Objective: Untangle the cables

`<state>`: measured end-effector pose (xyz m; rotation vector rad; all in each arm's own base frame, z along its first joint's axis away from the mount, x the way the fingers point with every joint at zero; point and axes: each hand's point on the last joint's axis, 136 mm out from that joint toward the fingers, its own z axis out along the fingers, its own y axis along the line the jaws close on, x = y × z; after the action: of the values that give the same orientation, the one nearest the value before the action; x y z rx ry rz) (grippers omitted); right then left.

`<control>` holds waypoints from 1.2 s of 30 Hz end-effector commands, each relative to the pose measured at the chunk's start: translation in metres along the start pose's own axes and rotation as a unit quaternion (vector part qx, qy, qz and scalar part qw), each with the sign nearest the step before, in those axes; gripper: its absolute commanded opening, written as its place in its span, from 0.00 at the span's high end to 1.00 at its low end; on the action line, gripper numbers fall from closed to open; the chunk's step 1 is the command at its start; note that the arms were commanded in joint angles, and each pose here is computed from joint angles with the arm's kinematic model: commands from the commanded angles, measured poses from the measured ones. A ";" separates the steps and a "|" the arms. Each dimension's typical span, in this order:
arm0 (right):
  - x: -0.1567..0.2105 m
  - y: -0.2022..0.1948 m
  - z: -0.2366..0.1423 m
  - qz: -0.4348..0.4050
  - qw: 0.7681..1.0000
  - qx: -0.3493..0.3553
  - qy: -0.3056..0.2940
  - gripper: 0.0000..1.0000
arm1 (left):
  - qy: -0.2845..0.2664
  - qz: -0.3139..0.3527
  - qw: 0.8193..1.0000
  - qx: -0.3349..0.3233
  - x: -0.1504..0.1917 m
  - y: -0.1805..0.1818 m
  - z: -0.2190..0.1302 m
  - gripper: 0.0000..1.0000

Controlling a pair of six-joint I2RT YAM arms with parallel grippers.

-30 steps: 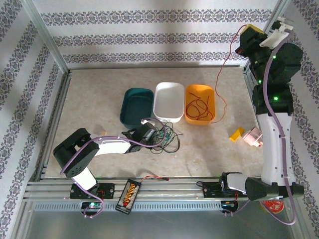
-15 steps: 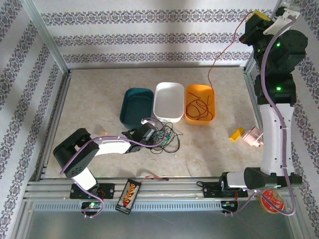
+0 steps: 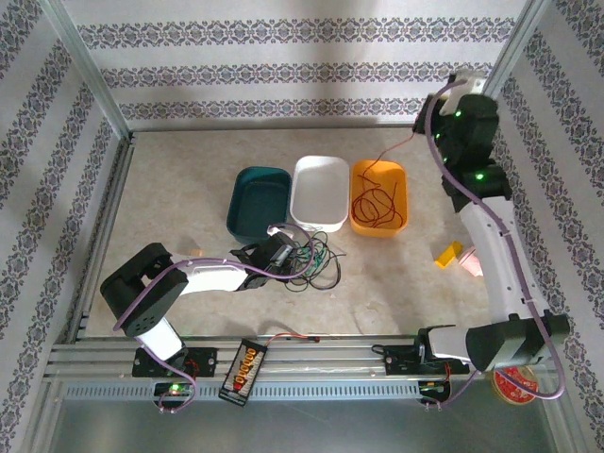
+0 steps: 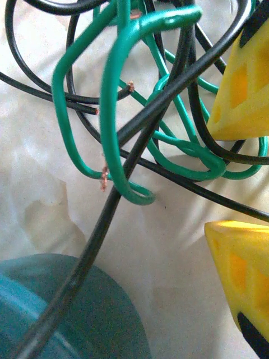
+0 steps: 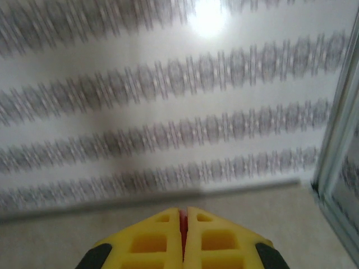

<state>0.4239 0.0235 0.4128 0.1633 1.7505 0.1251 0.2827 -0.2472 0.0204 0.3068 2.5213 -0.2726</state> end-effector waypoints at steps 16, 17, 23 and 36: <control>0.134 -0.093 -0.035 -0.017 0.964 0.245 0.103 1.00 | 0.015 0.011 1.000 -0.007 0.000 -0.003 0.005 0.58; 0.132 -0.103 -0.039 -0.019 0.959 0.267 0.099 1.00 | 0.015 0.011 1.000 -0.005 0.000 -0.003 0.004 0.58; 0.125 -0.147 -0.060 -0.016 0.930 0.359 0.081 1.00 | 0.015 0.015 1.000 -0.003 -0.001 -0.004 0.002 0.57; 0.141 -0.121 -0.039 -0.044 0.937 0.325 0.123 1.00 | 0.017 0.010 1.000 -0.004 0.002 -0.002 0.002 0.57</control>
<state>0.3510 -0.0781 0.2512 0.5825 2.0059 -0.5524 0.2843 -0.2490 0.0205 0.3161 2.5324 -0.2601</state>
